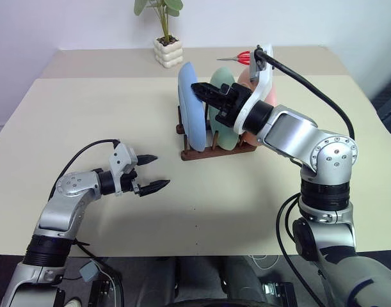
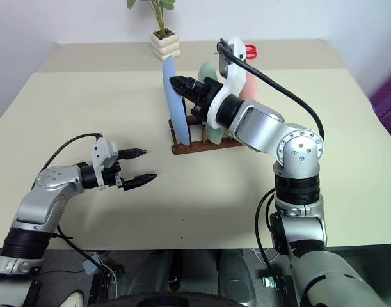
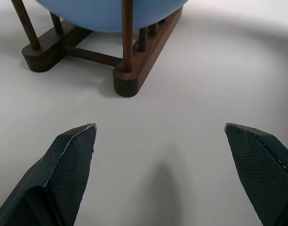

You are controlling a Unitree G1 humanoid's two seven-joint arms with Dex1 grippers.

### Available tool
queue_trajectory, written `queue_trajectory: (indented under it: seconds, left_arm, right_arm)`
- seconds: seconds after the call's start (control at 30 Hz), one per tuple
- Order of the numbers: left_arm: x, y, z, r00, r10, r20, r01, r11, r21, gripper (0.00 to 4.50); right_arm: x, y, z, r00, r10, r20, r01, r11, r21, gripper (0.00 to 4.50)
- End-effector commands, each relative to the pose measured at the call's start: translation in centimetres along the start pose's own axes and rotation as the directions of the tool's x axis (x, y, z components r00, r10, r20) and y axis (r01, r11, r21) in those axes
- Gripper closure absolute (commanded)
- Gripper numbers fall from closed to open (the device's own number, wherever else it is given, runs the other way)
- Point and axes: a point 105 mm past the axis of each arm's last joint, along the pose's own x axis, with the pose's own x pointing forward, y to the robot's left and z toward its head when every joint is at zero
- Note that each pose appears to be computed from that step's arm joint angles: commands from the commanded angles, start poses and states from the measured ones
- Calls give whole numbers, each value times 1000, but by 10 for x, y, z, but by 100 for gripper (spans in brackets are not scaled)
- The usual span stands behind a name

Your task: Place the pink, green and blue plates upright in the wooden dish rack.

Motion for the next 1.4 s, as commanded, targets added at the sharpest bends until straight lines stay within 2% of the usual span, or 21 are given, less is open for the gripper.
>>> queue_trajectory:
  seconds: [0.03, 0.2, 0.23, 0.27, 0.33, 0.47, 0.5, 0.93, 1.13, 1.23, 1.3, 1.4]
  left_arm:
    - [-2, 0, 8, 1000, 6, 20, -7, 999, 40, 0]
    - [-2, -1, 8, 1000, 4, 20, -5, 999, 39, 0]
    - [-3, -1, 8, 1000, 3, 19, -4, 999, 39, 0]
    - [-3, -1, 8, 1000, 3, 19, -3, 999, 39, 0]
    - [-3, -1, 8, 1000, 2, 19, -3, 999, 40, 0]
    - [-2, -1, 8, 1000, 1, 20, -1, 999, 40, 0]
    - [-2, -1, 8, 1000, 0, 20, -1, 999, 40, 0]
    - [0, -2, 7, 1000, -10, 22, 9, 999, 35, 0]
    - [1, -3, 7, 1000, -14, 25, 13, 999, 34, 0]
    - [1, -3, 6, 1000, -15, 26, 15, 999, 34, 0]
    - [1, -3, 6, 1000, -15, 28, 14, 999, 34, 0]
    - [0, -3, 7, 999, -8, 33, 7, 999, 32, 0]
  right_arm:
    - [0, 7, 10, 999, 34, 29, -33, 999, -26, 443]
    - [1, 3, 8, 999, 31, 27, -30, 999, -18, 443]
    - [1, 3, 8, 999, 30, 27, -30, 999, -18, 399]
    - [1, 2, 8, 999, 30, 27, -30, 999, -17, 383]
    - [1, 2, 8, 999, 30, 27, -29, 999, -17, 312]
    - [0, 2, 8, 999, 29, 30, -29, 999, -25, 109]
    - [0, 3, 9, 999, 30, 32, -29, 999, -28, 74]
    - [-12, 16, 26, 997, 32, 75, -23, 993, -115, 74]
    - [-22, 28, 42, 993, 45, 110, -21, 977, -210, 74]
    - [-33, 37, 57, 984, 71, 163, -14, 945, -326, 74]
    - [-51, 42, 74, 969, 82, 233, 46, 868, -495, 74]
    - [-78, 38, 86, 955, 77, 285, 131, 756, -641, 74]
